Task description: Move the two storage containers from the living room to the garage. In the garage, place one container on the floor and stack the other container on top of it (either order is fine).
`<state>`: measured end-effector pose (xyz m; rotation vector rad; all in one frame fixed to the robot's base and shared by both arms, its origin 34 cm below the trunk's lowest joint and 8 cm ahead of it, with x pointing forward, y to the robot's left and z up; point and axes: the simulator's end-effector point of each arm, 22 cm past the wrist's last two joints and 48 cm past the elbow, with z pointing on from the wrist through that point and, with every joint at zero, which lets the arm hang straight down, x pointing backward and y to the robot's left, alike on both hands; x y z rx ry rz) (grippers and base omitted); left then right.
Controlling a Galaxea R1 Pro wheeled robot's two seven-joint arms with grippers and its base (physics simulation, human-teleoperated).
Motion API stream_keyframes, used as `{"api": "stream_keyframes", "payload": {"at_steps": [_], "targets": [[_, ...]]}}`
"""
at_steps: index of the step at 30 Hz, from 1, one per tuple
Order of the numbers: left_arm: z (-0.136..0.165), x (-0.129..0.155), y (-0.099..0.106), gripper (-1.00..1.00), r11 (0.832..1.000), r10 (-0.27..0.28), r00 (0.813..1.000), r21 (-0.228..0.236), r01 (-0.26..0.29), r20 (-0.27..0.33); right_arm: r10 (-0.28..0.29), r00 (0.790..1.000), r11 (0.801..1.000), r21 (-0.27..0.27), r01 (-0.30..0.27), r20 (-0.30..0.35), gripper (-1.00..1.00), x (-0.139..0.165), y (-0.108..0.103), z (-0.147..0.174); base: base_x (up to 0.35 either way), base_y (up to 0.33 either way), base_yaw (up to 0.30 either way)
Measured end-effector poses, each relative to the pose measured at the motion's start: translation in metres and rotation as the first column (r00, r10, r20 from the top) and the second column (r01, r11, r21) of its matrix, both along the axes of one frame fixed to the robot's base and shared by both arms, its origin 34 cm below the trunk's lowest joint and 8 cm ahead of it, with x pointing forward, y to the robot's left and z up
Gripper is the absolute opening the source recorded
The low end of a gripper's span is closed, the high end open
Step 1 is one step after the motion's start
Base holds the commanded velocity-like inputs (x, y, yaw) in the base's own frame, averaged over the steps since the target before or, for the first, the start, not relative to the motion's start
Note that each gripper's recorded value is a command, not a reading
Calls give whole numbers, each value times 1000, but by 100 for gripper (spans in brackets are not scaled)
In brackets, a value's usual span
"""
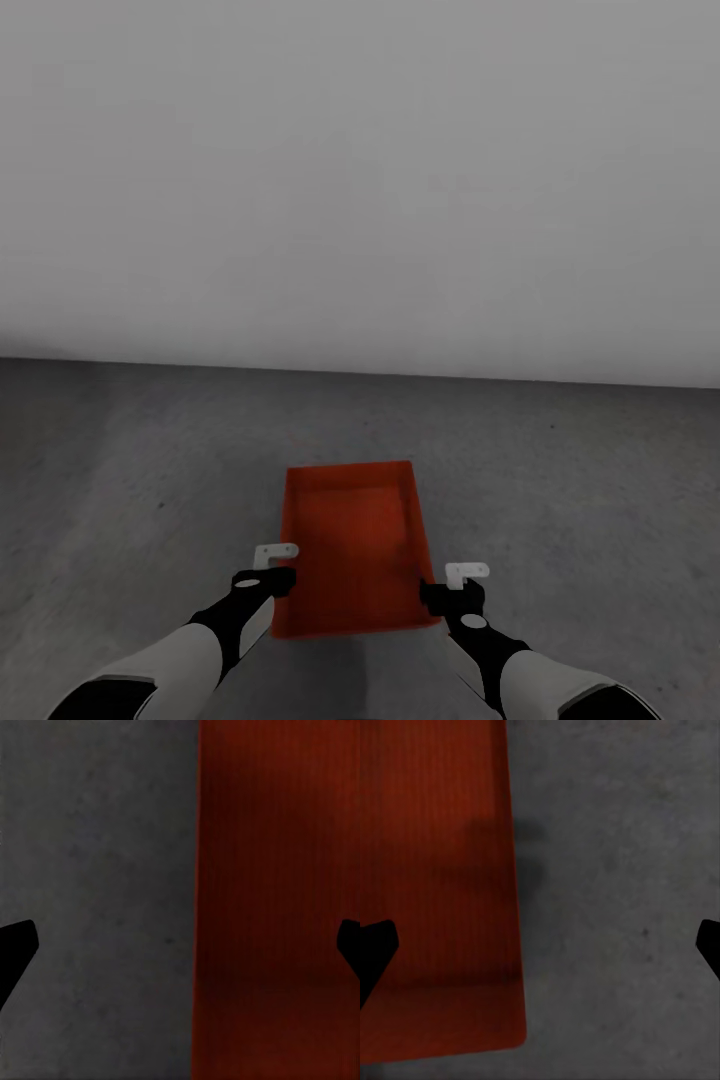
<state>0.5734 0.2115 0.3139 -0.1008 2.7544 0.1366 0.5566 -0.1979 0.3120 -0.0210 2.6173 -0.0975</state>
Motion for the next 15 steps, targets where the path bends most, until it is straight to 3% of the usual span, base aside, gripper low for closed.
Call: {"api": "stream_keyframes", "payload": {"at_steps": [15], "targets": [[30, 5, 0, 100, 1000, 0, 1000, -1, 0, -1, 0, 1000, 1000, 0, 0, -1, 100, 5, 0, 30, 0, 0, 0]]}}
